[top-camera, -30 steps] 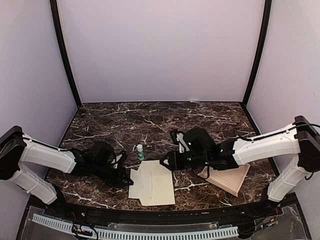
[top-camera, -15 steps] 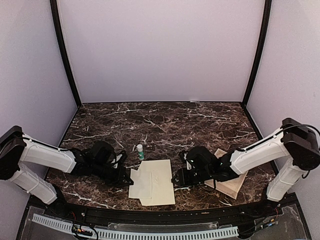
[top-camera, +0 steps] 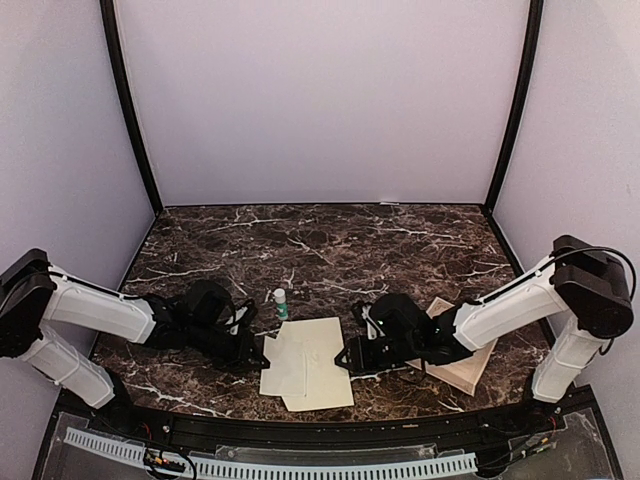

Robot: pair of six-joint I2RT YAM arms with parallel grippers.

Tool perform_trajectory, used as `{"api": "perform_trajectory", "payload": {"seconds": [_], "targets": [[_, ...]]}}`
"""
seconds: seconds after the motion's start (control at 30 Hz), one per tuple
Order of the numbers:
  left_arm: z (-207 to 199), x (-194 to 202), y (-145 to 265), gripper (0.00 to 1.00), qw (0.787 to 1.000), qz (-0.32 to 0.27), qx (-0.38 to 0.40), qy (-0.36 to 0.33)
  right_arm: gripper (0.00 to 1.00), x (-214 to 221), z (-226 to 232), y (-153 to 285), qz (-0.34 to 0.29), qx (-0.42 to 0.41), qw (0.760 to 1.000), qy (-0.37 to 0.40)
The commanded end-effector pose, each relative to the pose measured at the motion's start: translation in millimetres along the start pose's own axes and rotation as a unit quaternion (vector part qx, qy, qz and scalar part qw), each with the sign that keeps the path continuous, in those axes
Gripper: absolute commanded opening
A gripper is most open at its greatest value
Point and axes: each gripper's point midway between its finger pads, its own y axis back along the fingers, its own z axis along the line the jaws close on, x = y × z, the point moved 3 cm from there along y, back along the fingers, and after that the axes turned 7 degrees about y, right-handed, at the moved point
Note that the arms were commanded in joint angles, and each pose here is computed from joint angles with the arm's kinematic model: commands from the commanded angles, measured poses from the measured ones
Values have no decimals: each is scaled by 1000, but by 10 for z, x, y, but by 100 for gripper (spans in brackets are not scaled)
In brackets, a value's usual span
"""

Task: Place the letter into the envelope and seal it
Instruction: Place the letter in the envelope.

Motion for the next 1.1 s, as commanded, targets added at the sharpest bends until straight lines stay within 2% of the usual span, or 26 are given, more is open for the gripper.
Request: {"api": "perform_trajectory", "payload": {"seconds": [0.0, 0.77, 1.07], "targets": [[-59, -18, -18, 0, 1000, 7, 10, -7, 36, 58, 35, -60, 13, -5, 1000, -6], [-161, -82, -75, 0, 999, -8, 42, 5, 30, 122, 136, -140, 31, -30, 999, -21], [-103, -39, -80, 0, 999, -7, 36, 8, 26, 114, 157, -48, 10, -57, 997, -59]]}}
